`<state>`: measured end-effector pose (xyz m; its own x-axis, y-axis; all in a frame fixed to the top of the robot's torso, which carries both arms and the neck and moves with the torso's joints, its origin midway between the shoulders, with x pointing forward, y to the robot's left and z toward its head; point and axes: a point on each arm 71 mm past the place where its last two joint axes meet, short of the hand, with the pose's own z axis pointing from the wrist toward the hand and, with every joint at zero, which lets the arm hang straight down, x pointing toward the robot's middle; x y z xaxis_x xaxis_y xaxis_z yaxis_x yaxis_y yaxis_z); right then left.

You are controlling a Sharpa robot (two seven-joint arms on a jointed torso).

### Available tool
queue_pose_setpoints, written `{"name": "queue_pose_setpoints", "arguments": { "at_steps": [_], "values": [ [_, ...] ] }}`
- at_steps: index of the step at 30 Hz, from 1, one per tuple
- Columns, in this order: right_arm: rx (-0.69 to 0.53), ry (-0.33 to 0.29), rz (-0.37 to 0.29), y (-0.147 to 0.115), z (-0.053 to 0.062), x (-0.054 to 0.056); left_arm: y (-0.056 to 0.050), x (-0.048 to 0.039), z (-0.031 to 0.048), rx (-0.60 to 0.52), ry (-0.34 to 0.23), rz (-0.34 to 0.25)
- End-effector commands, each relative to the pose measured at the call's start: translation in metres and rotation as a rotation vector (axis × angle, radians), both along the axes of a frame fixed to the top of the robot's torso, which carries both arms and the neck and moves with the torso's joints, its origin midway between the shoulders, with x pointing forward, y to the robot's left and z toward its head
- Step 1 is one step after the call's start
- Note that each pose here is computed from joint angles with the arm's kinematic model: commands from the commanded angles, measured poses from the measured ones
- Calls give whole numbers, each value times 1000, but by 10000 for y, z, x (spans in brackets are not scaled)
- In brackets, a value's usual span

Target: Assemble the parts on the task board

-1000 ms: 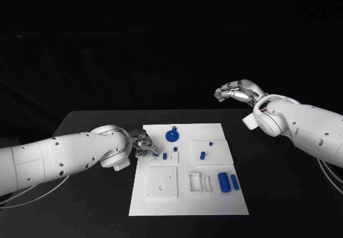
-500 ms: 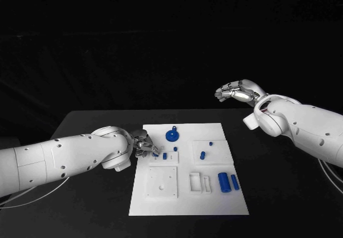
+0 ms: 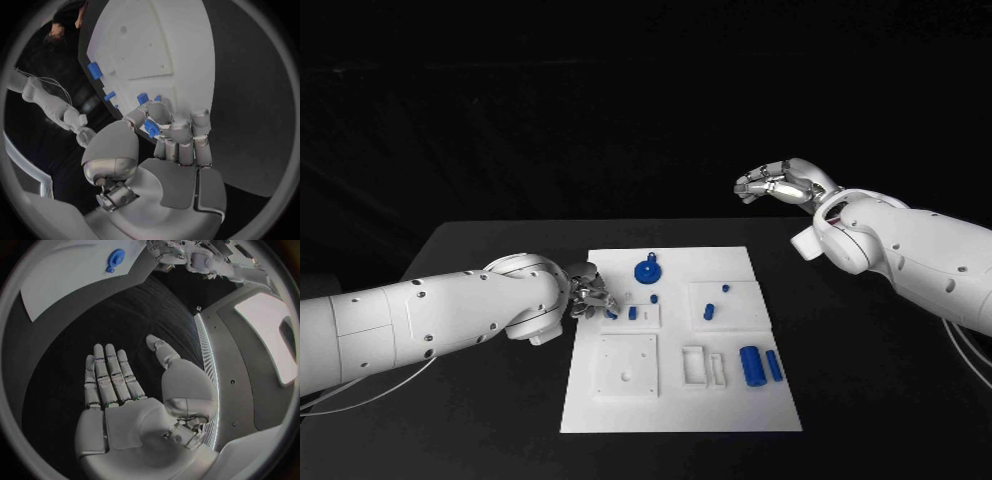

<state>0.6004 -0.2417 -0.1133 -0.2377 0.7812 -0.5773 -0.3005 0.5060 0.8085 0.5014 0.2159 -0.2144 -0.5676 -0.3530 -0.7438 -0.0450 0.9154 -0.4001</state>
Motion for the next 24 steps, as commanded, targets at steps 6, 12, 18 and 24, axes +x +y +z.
{"name": "queue_pose_setpoints", "arguments": {
  "at_steps": [6,12,18,24],
  "values": [
    [3,-1,9,3,2,-3,-24,-26,-22,42,24,-34],
    [3,-1,9,2,2,-3,-34,-35,-28,45,29,-40],
    [3,-1,10,3,2,-4,-29,-32,-29,57,26,-45],
    [3,-1,9,1,2,-4,-29,-15,-29,57,21,-40]
  ]
}}
